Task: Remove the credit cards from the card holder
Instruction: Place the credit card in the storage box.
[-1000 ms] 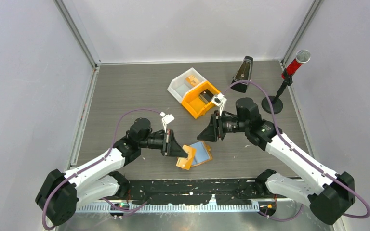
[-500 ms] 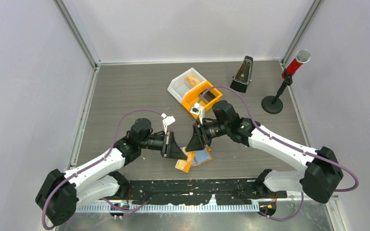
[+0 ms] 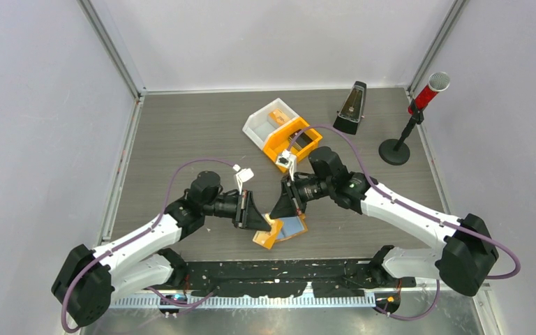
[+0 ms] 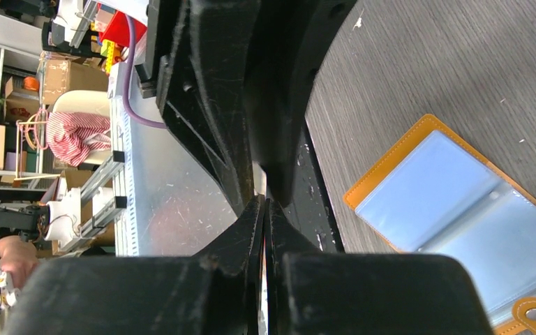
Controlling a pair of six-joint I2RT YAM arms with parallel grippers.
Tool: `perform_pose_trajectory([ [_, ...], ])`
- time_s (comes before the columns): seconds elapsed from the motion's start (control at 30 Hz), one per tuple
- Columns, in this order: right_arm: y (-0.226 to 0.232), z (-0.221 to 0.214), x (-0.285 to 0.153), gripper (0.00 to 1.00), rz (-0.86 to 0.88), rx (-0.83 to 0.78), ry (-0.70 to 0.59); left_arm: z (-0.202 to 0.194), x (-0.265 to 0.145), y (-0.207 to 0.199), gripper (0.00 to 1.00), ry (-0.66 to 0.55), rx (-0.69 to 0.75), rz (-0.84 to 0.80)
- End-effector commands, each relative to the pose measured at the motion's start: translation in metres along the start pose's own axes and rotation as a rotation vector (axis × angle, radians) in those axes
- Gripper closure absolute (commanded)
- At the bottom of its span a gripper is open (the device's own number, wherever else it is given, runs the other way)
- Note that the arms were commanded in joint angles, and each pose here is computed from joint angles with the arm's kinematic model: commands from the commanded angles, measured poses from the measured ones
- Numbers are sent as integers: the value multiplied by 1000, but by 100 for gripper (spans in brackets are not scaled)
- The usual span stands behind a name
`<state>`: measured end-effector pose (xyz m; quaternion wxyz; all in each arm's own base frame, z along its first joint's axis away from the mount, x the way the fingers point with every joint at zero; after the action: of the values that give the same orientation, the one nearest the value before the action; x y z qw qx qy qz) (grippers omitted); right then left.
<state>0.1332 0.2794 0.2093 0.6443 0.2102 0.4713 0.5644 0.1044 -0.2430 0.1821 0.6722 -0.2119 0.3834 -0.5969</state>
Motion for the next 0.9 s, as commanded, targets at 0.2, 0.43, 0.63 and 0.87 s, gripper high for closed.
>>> perform_pose_trajectory([
  [0.2, 8, 30, -14, 95, 1, -34, -175, 21, -19, 2, 19, -84, 105, 239],
  [0.43, -4, 66, -26, 95, -82, 50, -340, 26, -42, 12, 1, -105, 165, 447],
  [0.63, -24, 120, -44, 95, -131, 147, -635, 24, -66, 31, 1, -113, 206, 663],
  [0.87, -60, 177, -60, 95, -206, 271, -983, 23, -92, 48, 1, -116, 219, 880],
])
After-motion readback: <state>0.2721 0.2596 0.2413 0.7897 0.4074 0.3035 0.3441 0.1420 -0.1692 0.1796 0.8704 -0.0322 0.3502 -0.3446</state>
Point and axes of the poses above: each gripper's point midway between its finger pads, its own x axis out along the fingers, its own y axis along the line the jaws close on, z = x × y, the point moved 4 cm from there along -x, back along the fingers, and after that the axes turned 14 degrees about x, right-handed, at the moved point
